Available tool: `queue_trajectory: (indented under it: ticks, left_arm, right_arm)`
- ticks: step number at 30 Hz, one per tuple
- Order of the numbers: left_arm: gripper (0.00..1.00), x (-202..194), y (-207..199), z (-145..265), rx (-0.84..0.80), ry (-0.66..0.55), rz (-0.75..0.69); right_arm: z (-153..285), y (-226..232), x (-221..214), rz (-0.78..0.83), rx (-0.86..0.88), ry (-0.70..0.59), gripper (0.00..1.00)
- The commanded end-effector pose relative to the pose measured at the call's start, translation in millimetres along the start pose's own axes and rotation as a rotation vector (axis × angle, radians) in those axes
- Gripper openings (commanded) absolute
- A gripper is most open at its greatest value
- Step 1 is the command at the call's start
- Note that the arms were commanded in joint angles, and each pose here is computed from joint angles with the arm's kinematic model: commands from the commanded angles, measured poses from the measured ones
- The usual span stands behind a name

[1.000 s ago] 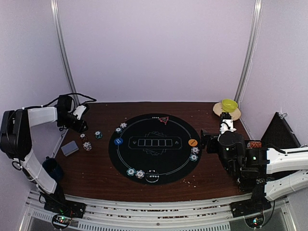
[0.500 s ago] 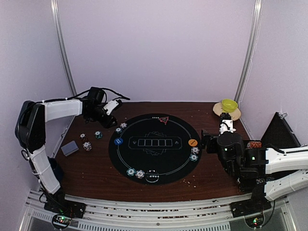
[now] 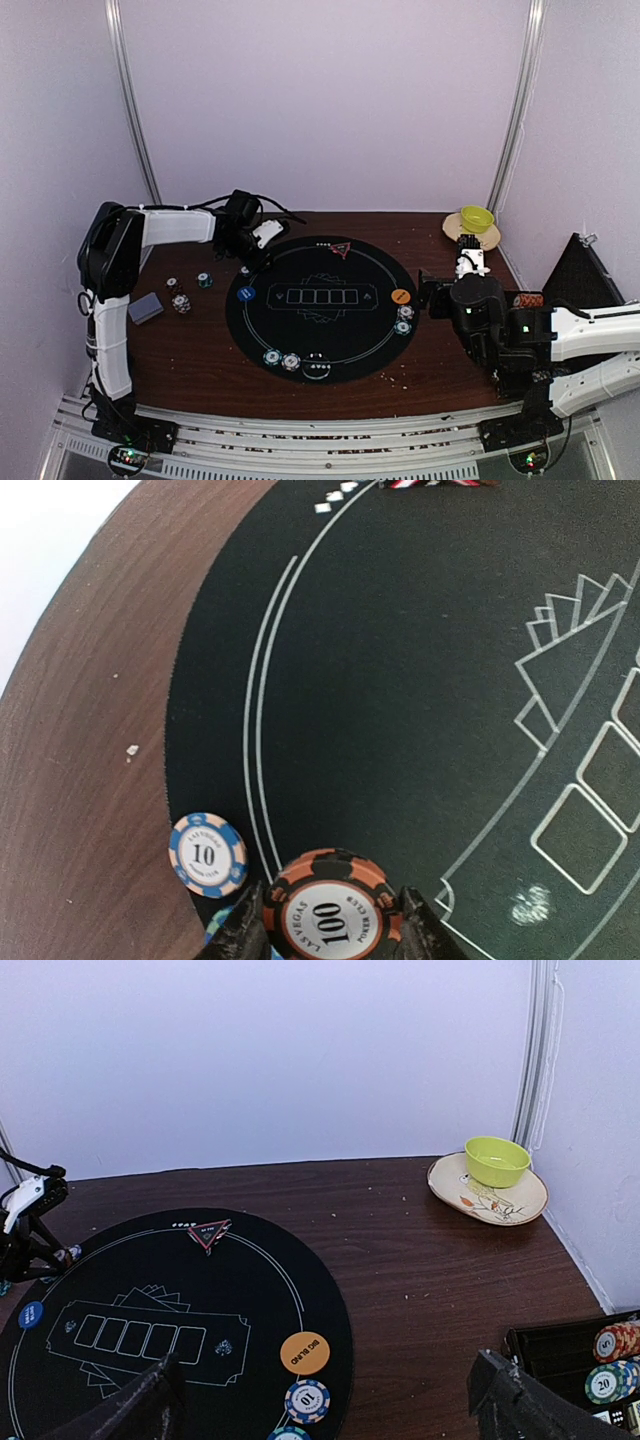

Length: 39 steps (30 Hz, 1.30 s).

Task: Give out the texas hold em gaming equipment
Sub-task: Place the poker chips pile at the small blind area.

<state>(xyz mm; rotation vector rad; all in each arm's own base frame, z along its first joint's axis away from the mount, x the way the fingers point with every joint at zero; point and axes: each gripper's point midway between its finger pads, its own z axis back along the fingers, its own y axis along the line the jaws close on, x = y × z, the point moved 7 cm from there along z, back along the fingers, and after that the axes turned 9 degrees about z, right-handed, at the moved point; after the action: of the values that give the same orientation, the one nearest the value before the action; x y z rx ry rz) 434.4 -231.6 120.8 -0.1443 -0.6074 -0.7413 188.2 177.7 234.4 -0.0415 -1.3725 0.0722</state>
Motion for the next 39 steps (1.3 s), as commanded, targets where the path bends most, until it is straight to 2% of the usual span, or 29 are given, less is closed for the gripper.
queue_trajectory:
  ticks: [1,14,30,39]
  left_arm:
    - [0.26,9,13,-8,0.075,-0.024,-0.004]
    - [0.26,2,12,-22,0.082,-0.008,-0.012]
    - [0.32,-10,10,-32,0.098,0.034,-0.022]
    - [0.42,-10,9,-33,0.112,0.039,-0.032]
  right_arm:
    - [2,1,8,-0.001,-0.006,-0.011,1.00]
    - [1,2,8,0.003,-0.008,-0.009,1.00]
    - [1,2,7,0.005,-0.004,-0.008,1.00]
    - [2,2,8,0.003,-0.001,-0.009,1.00]
